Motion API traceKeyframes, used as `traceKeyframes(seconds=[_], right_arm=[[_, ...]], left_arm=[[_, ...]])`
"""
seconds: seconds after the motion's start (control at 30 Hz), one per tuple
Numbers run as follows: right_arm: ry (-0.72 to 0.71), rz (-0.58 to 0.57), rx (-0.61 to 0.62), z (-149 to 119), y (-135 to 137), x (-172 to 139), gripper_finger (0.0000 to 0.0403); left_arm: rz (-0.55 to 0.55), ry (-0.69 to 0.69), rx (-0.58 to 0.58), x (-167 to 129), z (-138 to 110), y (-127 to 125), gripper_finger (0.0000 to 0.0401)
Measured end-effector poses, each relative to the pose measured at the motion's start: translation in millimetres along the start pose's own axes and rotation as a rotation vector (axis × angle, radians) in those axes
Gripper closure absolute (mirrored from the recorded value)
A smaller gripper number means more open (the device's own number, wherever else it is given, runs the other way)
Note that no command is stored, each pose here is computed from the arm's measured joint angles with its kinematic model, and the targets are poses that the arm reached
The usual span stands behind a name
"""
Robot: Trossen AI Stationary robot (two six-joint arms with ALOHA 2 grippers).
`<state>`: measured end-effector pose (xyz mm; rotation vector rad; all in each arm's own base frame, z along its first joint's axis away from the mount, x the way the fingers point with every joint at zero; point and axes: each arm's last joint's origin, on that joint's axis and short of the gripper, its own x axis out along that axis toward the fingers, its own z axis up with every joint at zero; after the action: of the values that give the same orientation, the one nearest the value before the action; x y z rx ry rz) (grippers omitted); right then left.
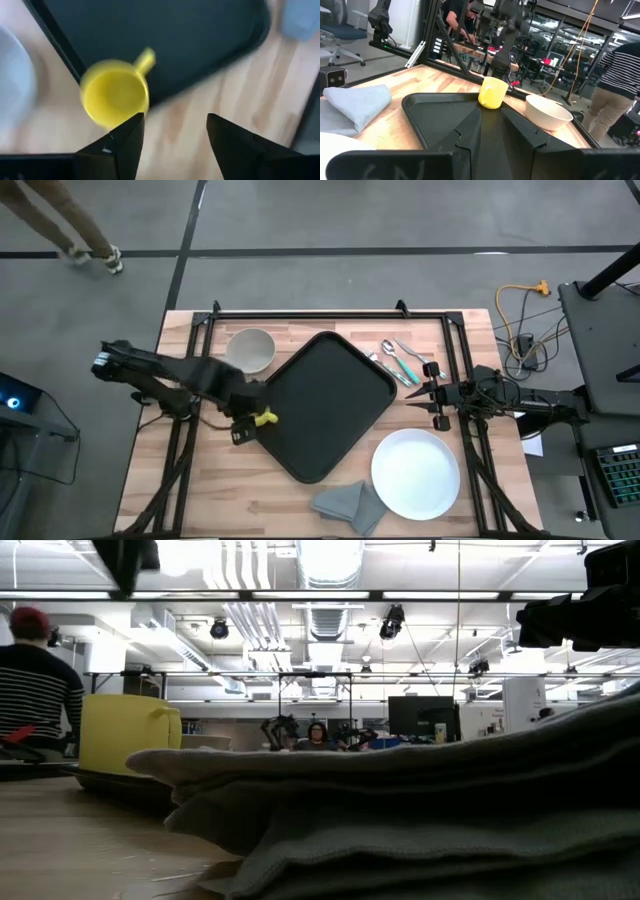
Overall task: Set up tray
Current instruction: Put the white plate below the yellow cup on the black serving tray
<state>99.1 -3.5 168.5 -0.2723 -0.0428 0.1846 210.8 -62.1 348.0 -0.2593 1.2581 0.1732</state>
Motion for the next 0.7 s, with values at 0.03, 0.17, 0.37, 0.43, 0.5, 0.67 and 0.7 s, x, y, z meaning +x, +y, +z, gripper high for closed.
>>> traceKeyframes(seconds=[0.03,0.17,0.37,0.43,0.5,0.67,0.7], right_arm=[[0.000,0.000,0.000,-0.1,0.0,0.0,0.0335],[0.000,0.000,0.000,0.0,0.0,0.0,0.0335],[0.000,0.000,0.000,-0.1,0.0,0.0,0.0335],[0.000,0.000,0.000,-0.1,0.0,0.0,0.0335],[0.000,0.000,0.000,-0.1,0.0,0.0,0.0335],[0.000,0.000,0.000,-0.1,0.0,0.0,0.0335],[0.000,0.000,0.000,-0.1,0.0,0.0,0.0335]], left_arm=[[0.011,-0.078,0.045,-7.8,-7.1,-2.4,0.0196],[0.019,-0.317,0.139,-35.9,-35.4,-2.4,0.0193],[-0.076,-0.469,0.088,-59.4,-61.2,16.3,0.0193],[-0.090,-0.508,0.094,-57.5,-65.7,20.9,0.0193],[-0.083,-0.546,0.198,-51.1,-69.8,23.8,0.0193],[-0.225,-0.731,0.365,-34.2,-79.9,27.7,0.0193],[-0.268,-0.783,0.402,-31.4,-82.0,28.0,0.0193]])
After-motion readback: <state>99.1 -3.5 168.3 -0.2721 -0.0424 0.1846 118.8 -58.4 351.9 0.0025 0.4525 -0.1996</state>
